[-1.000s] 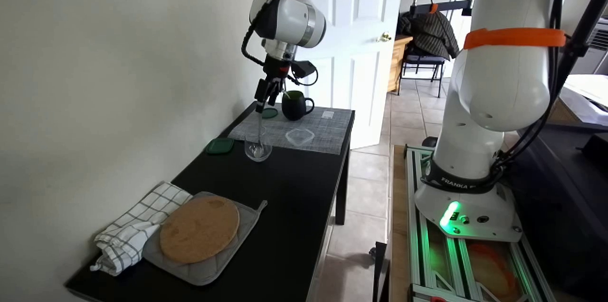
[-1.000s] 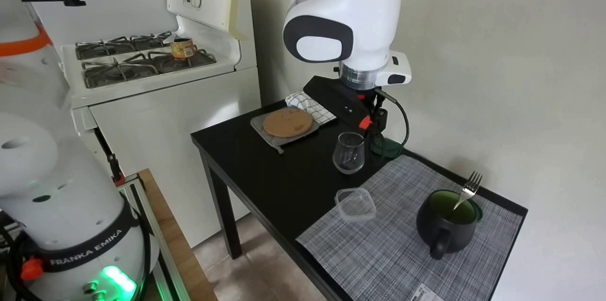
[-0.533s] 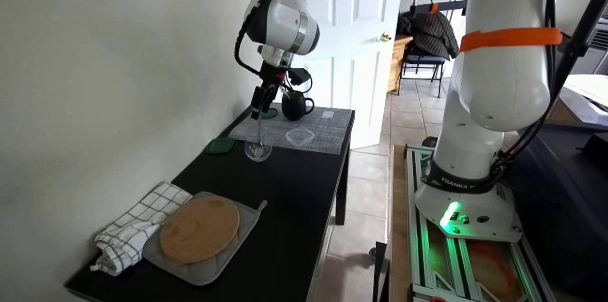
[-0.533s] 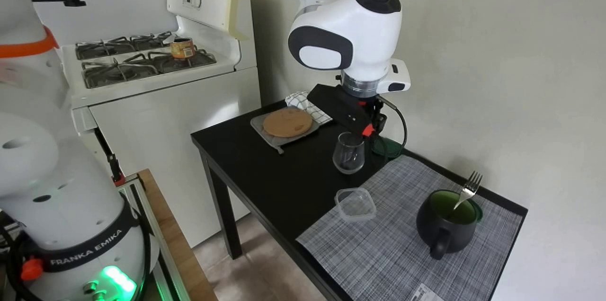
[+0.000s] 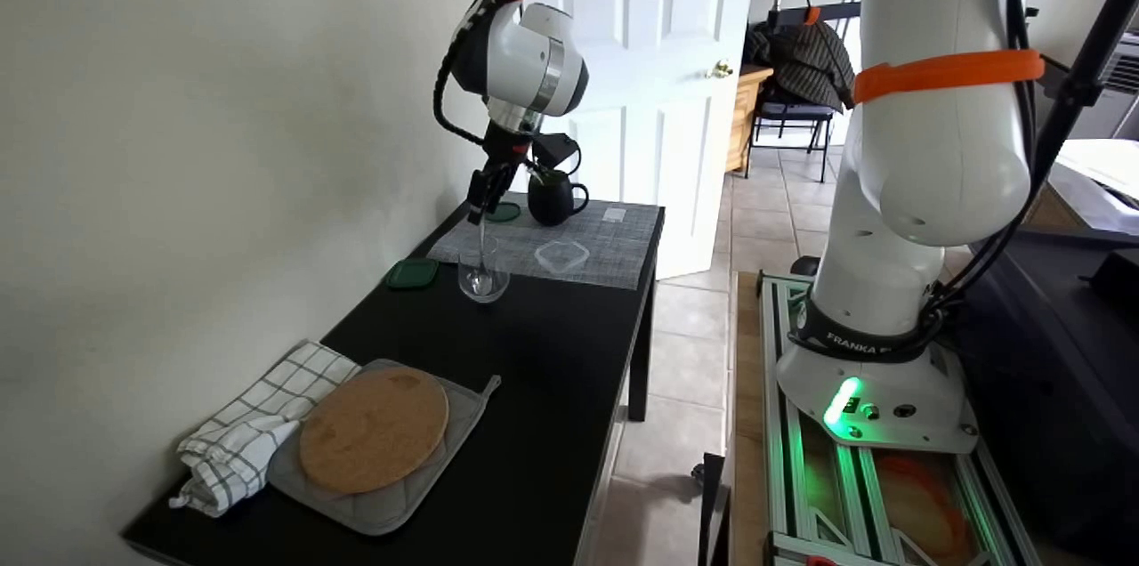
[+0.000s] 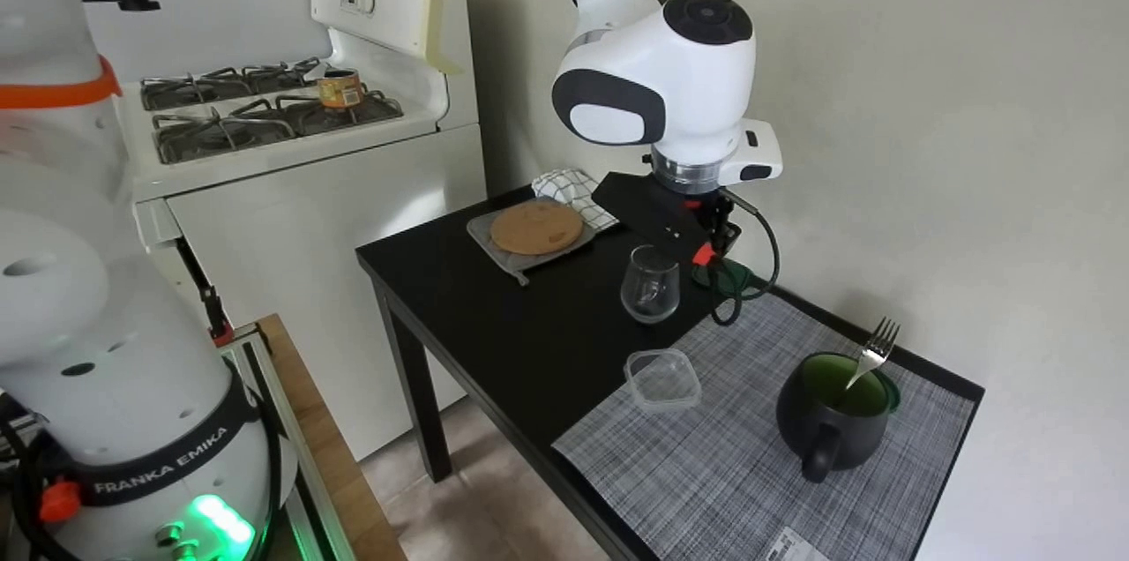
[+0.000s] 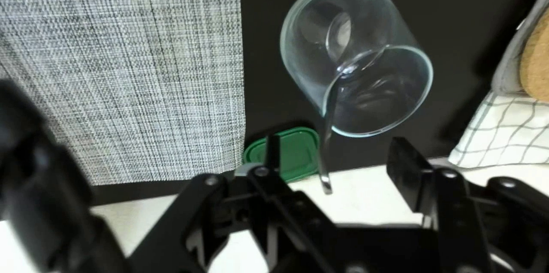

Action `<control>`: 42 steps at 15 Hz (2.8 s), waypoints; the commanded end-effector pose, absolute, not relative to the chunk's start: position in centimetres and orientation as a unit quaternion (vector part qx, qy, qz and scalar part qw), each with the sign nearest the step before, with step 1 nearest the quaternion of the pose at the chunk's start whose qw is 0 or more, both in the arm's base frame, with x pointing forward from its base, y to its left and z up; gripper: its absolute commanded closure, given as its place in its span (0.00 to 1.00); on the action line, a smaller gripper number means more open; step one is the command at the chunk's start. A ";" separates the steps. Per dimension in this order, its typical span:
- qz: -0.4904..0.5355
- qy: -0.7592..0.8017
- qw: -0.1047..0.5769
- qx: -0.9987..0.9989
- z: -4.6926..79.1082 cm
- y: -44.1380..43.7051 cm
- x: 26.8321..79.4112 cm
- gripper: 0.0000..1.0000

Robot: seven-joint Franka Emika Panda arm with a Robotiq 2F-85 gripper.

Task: Pick up the silver spoon from the glass cup and put it in the black mug

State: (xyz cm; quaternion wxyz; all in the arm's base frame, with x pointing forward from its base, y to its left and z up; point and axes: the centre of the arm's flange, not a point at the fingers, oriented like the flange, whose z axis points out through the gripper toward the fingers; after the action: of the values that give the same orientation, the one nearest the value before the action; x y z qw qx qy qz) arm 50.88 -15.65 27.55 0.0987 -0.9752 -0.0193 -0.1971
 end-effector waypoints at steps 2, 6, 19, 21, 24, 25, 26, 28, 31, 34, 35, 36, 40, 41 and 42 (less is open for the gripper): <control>-0.217 -0.018 0.082 -0.973 26.6 -15.7 51.8 0.41; -0.213 -0.025 0.075 -0.974 26.7 -15.7 51.8 0.81; -0.169 -0.038 0.052 -0.983 31.2 -15.7 49.0 0.98; -0.169 -0.043 0.058 -0.983 32.3 -14.9 48.0 0.98; -0.168 -0.048 0.083 -0.981 34.2 -13.6 46.8 0.98; -0.170 -0.052 0.085 -0.980 34.8 -13.2 46.5 0.98; -0.176 -0.055 0.086 -0.979 35.6 -12.9 46.2 0.98; -0.192 -0.059 0.081 -0.976 37.2 -12.4 45.9 0.98; -0.221 -0.064 0.063 -0.971 39.7 -12.4 45.9 0.98; -0.253 -0.047 0.033 -0.966 42.3 -14.2 46.5 0.98; -0.264 -0.029 0.019 -0.964 42.9 -15.7 46.9 0.98; -0.275 -0.012 0.004 -0.961 43.5 -17.2 47.1 0.98; -0.299 0.024 -0.014 -0.954 44.2 -20.6 46.6 0.98; -0.300 0.033 -0.020 -0.953 44.3 -21.7 46.3 0.93; -0.300 0.032 -0.021 -0.953 44.3 -21.9 46.3 0.93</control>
State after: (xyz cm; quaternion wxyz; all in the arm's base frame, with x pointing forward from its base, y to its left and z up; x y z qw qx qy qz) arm 46.26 -21.85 44.29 -0.0207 -0.9533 0.0322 -0.2996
